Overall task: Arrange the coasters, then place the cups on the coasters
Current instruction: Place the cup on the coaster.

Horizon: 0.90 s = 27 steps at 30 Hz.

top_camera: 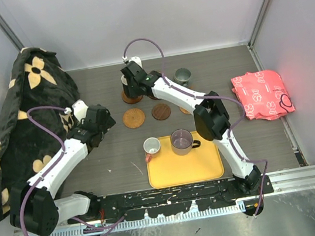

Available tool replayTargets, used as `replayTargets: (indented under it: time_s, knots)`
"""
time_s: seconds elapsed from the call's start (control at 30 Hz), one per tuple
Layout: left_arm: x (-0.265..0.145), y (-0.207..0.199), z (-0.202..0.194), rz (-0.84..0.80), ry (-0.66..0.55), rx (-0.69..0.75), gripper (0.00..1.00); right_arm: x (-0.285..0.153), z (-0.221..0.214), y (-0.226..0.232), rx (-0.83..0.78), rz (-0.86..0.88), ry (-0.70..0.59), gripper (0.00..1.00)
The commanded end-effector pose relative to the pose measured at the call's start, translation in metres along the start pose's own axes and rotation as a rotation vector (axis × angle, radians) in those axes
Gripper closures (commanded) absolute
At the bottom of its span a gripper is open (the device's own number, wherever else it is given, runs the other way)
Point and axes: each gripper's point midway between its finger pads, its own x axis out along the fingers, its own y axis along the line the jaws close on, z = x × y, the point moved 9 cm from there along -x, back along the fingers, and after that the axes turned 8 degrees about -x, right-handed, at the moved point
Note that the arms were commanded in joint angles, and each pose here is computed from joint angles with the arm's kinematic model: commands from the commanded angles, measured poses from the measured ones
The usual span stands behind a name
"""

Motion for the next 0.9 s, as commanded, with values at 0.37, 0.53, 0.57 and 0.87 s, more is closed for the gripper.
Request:
replayTargets:
  time_s: [0.37,0.53,0.57,0.87]
  knots:
    - [-0.003,0.000,0.008,-0.001,-0.061,-0.055,0.02,-0.007,0.048,0.016,0.119,-0.019,-0.218,0.99]
    - [-0.003,0.000,0.008,-0.002,-0.059,-0.056,0.02,-0.004,0.047,0.020,0.126,-0.034,-0.230,1.00]
    - [-0.003,0.000,0.008,-0.002,-0.058,-0.055,0.02,-0.004,0.047,0.021,0.128,-0.036,-0.232,1.00]
    - [-0.003,0.000,0.008,-0.009,-0.055,-0.059,0.02,0.001,0.041,0.025,0.139,-0.060,-0.252,0.99]
